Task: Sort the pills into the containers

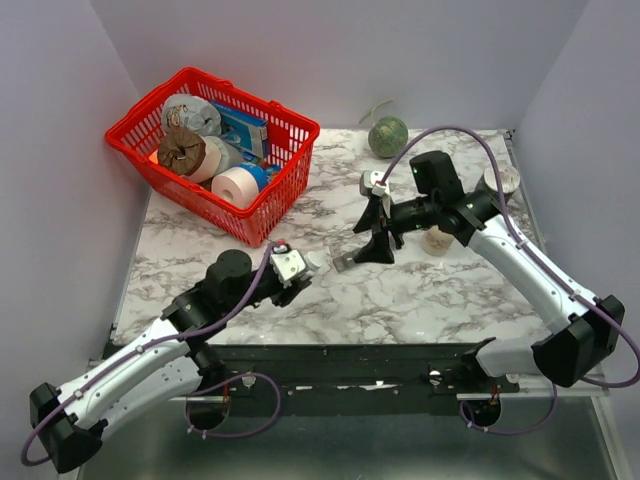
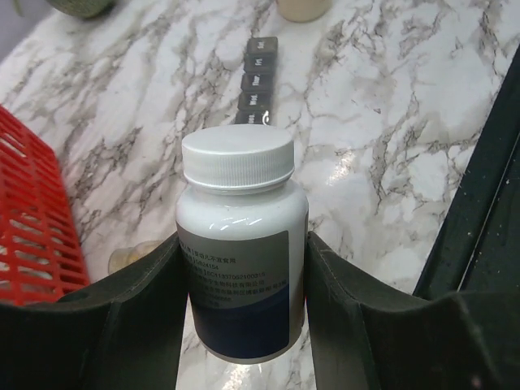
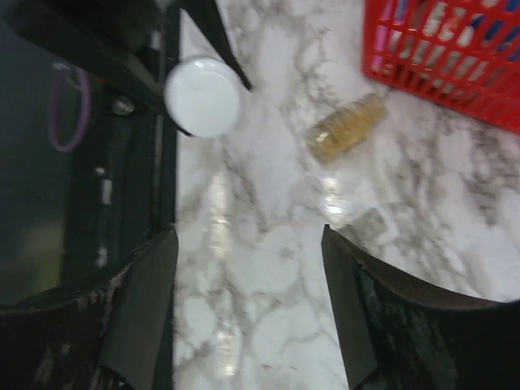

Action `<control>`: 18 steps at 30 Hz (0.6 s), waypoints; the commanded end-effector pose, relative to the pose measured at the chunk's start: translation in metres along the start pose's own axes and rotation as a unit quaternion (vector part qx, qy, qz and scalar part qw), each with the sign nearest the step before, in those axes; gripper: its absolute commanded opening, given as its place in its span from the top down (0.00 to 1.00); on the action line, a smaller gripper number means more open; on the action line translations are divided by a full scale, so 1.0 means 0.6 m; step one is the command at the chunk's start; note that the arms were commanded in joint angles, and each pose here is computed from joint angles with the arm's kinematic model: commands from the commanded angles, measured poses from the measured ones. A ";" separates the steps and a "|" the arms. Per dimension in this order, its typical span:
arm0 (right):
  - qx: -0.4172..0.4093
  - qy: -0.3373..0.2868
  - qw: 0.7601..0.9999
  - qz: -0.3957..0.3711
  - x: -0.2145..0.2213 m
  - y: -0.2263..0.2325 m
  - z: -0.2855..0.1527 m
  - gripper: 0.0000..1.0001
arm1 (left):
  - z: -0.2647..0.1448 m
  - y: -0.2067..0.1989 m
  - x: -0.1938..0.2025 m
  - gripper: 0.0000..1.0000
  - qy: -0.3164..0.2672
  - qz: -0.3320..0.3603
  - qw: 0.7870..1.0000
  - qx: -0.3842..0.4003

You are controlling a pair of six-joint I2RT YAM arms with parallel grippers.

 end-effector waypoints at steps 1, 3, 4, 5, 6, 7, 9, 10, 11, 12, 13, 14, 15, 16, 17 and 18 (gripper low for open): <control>-0.084 -0.056 0.989 0.108 -0.009 0.060 0.012 0.17 | 0.029 -0.018 -0.061 1.00 -0.037 0.016 0.998 0.055; -0.084 -0.059 0.987 0.123 -0.008 0.058 0.016 0.14 | 0.043 -0.020 -0.058 1.00 -0.028 0.012 0.998 0.063; -0.089 -0.057 0.986 0.131 -0.003 0.057 0.022 0.14 | 0.046 -0.021 -0.062 1.00 -0.030 0.010 0.997 0.066; -0.090 -0.058 0.985 0.137 -0.003 0.055 0.025 0.14 | 0.049 -0.023 -0.066 1.00 -0.033 0.009 0.997 0.070; -0.088 -0.057 0.985 0.140 -0.006 0.053 0.030 0.14 | 0.054 -0.023 -0.062 1.00 -0.029 0.006 0.997 0.071; -0.089 -0.053 0.984 0.144 -0.003 0.050 0.036 0.14 | 0.056 -0.024 -0.062 1.00 -0.028 0.001 0.997 0.074; -0.093 -0.053 0.982 0.154 -0.007 0.049 0.044 0.14 | 0.063 -0.028 -0.064 1.00 -0.028 -0.002 0.996 0.083; -0.095 -0.055 0.981 0.157 -0.011 0.047 0.046 0.14 | 0.065 -0.029 -0.065 1.00 -0.029 -0.003 0.996 0.086; -0.099 -0.055 0.980 0.164 -0.011 0.044 0.050 0.14 | 0.067 -0.030 -0.064 1.00 -0.026 -0.006 0.996 0.088; -0.095 -0.050 0.979 0.173 -0.011 0.041 0.053 0.14 | 0.072 -0.031 -0.061 1.00 -0.021 -0.008 0.996 0.090; -0.088 -0.047 0.980 0.174 -0.013 0.035 0.055 0.14 | 0.073 -0.032 -0.061 1.00 -0.019 -0.008 0.996 0.092; -0.087 -0.042 0.979 0.179 -0.010 0.031 0.060 0.14 | 0.075 -0.033 -0.062 1.00 -0.020 -0.009 0.995 0.094; -0.085 -0.039 0.979 0.183 -0.008 0.029 0.062 0.14 | 0.078 -0.034 -0.062 1.00 -0.020 -0.010 0.995 0.095; -0.084 -0.038 0.978 0.186 -0.009 0.028 0.064 0.14 | 0.079 -0.035 -0.061 1.00 -0.019 -0.012 0.995 0.096; -0.086 -0.038 0.978 0.186 -0.010 0.029 0.065 0.14 | 0.080 -0.034 -0.062 1.00 -0.020 -0.011 0.995 0.095; -0.090 -0.038 0.977 0.188 -0.011 0.030 0.068 0.14 | 0.083 -0.034 -0.061 1.00 -0.018 -0.011 0.995 0.096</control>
Point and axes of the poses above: each gripper's point midway between its finger pads, its own z axis out along the fingers, its own y axis along the line the jaws close on, x = y × z, the point moved 5 cm from there along -z, back along the fingers, and after that the axes turned 14 degrees about -z, right-handed, at the moved point
